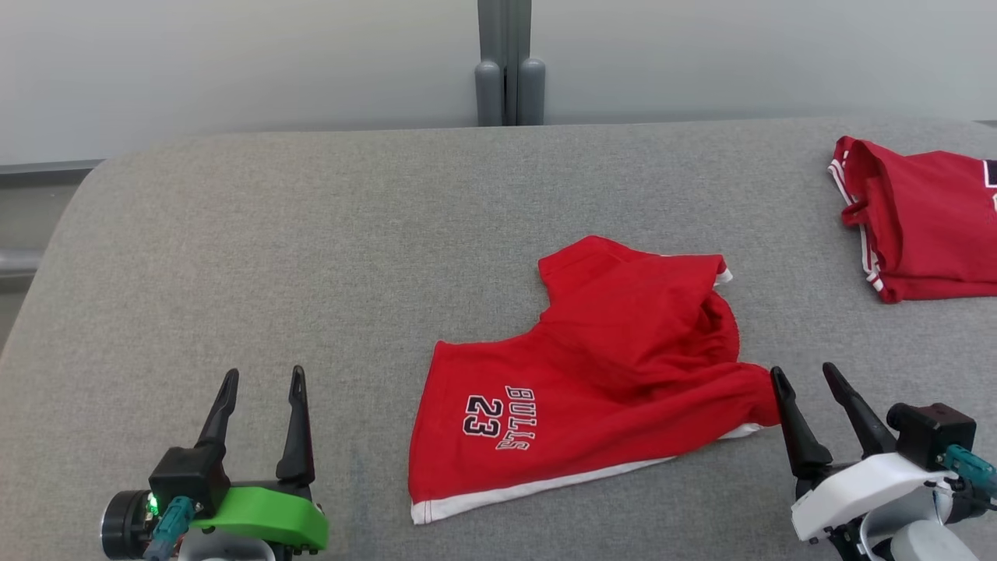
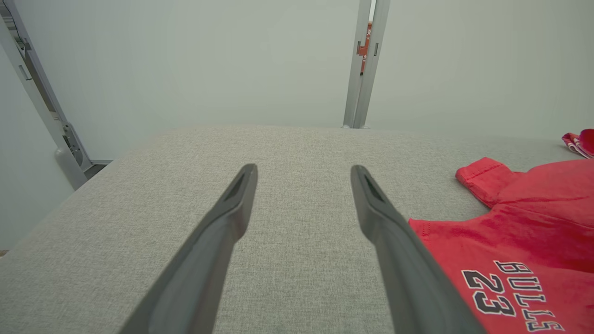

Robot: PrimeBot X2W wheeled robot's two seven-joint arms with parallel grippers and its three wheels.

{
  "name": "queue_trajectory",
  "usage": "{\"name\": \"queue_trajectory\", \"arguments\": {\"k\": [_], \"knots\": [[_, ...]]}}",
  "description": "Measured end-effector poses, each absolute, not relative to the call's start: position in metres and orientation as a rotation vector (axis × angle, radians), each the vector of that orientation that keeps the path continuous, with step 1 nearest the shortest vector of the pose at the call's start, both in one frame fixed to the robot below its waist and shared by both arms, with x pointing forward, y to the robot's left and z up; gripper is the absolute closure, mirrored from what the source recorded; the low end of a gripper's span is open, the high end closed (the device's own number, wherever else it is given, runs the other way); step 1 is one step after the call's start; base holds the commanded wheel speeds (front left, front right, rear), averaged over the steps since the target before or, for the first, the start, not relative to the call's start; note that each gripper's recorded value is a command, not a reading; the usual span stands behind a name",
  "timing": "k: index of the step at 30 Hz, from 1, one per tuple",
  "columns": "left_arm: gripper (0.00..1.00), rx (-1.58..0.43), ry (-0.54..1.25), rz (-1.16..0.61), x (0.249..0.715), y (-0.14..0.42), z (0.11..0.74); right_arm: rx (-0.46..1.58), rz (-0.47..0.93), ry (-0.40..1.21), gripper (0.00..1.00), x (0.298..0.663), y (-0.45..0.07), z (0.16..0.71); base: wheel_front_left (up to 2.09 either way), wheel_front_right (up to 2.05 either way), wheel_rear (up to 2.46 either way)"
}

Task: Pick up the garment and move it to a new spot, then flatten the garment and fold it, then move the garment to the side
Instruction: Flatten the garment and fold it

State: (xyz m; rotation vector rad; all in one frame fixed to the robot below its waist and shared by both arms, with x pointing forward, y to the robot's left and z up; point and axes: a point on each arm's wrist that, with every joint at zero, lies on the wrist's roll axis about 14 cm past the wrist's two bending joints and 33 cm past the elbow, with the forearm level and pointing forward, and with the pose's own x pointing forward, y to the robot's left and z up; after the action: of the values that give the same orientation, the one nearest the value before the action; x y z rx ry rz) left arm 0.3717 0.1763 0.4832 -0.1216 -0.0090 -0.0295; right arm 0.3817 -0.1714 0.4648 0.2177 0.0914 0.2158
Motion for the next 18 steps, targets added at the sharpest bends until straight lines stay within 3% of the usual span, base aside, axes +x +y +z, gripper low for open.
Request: {"name": "queue_trajectory", "arguments": {"k": [18], "knots": [[0.0,-0.103,-0.052,-0.028,0.361,0.18,0.497,0.134,0.175,-0.122,0.0,0.355,-0.174,0.524,0.0,0.0,0.0]]}}
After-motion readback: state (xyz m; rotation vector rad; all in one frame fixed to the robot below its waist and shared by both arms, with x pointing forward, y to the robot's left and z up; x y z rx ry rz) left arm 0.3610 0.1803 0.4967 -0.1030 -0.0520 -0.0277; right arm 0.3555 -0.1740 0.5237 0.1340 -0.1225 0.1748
